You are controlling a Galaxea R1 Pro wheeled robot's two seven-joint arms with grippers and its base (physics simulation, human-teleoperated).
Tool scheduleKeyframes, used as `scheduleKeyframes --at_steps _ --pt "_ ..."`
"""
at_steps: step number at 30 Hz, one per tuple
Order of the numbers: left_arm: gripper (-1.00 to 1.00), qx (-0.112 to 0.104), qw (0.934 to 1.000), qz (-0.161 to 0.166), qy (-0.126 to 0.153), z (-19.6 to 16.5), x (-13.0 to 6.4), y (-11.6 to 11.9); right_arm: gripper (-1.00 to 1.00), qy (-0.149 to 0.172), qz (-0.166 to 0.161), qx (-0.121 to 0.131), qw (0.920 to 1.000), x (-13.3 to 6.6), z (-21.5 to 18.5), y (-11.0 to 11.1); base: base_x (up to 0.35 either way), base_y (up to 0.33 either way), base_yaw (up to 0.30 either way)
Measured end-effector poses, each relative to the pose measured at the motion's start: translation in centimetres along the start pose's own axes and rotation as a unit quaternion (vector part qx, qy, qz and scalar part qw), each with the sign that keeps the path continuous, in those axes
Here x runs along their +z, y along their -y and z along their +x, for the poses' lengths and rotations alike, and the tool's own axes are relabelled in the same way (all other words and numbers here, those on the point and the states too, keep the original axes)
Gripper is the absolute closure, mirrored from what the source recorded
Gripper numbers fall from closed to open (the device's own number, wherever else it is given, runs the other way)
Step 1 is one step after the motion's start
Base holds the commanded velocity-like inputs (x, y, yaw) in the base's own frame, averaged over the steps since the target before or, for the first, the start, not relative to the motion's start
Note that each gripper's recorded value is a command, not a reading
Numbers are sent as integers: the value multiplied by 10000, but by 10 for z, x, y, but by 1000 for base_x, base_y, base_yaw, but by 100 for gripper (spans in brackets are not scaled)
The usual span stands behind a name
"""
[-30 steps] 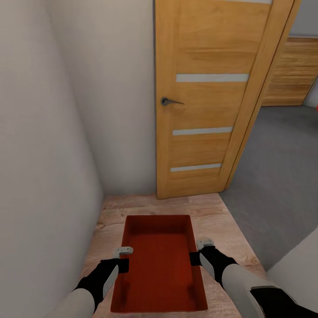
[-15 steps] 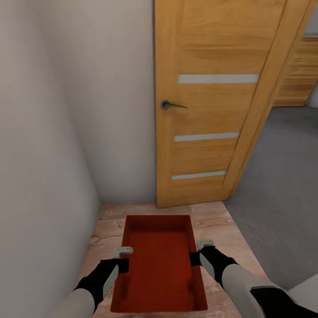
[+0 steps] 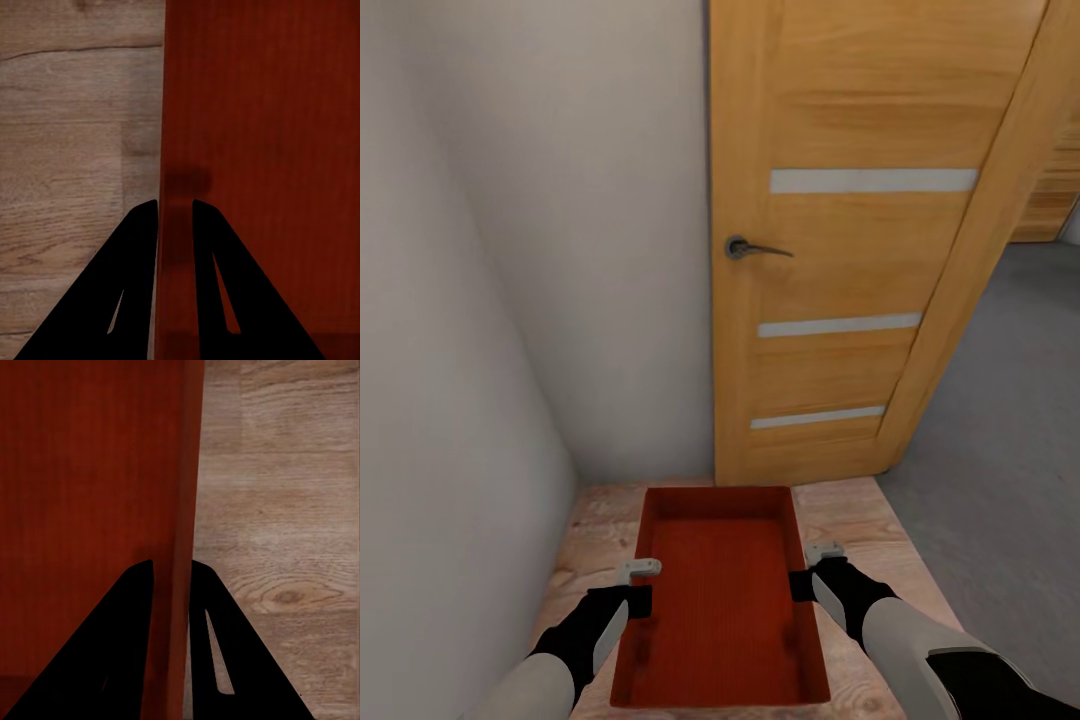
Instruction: Move the two storage containers from the living room to the garage. In the garage, place one container on the floor and stack the other container on top of it (either order is fine).
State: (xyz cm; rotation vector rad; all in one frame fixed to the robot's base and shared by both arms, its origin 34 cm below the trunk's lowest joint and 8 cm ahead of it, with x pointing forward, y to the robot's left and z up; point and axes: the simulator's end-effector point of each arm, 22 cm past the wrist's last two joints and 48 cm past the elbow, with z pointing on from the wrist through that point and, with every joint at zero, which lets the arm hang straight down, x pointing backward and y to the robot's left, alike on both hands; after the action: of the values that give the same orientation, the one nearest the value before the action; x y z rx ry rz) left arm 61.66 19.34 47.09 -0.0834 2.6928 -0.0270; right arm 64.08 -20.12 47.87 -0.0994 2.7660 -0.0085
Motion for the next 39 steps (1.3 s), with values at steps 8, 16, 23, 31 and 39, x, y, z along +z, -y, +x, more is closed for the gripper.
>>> scheduleKeyframes --at_steps 8,16,23,31,39 --pt "100 -2 10000 1 -1 0 0 0 100 -1 1 -2 10000 0 0 0 345 0 0" --pt "100 -2 10000 0 -3 0 0 0 100 -2 0 -1 10000 0 0 0 253 0 0" --pt "100 -2 10000 -1 -6 0 0 0 100 -5 0 1 10000 1 0 0 38 0 0" --pt "100 1 10000 -2 -6 0 0 0 100 -5 -2 3 10000 0 0 0 2 0 -6" --pt "100 -2 10000 0 2 -1 0 0 100 3 0 1 10000 0 0 0 0 0 -178"
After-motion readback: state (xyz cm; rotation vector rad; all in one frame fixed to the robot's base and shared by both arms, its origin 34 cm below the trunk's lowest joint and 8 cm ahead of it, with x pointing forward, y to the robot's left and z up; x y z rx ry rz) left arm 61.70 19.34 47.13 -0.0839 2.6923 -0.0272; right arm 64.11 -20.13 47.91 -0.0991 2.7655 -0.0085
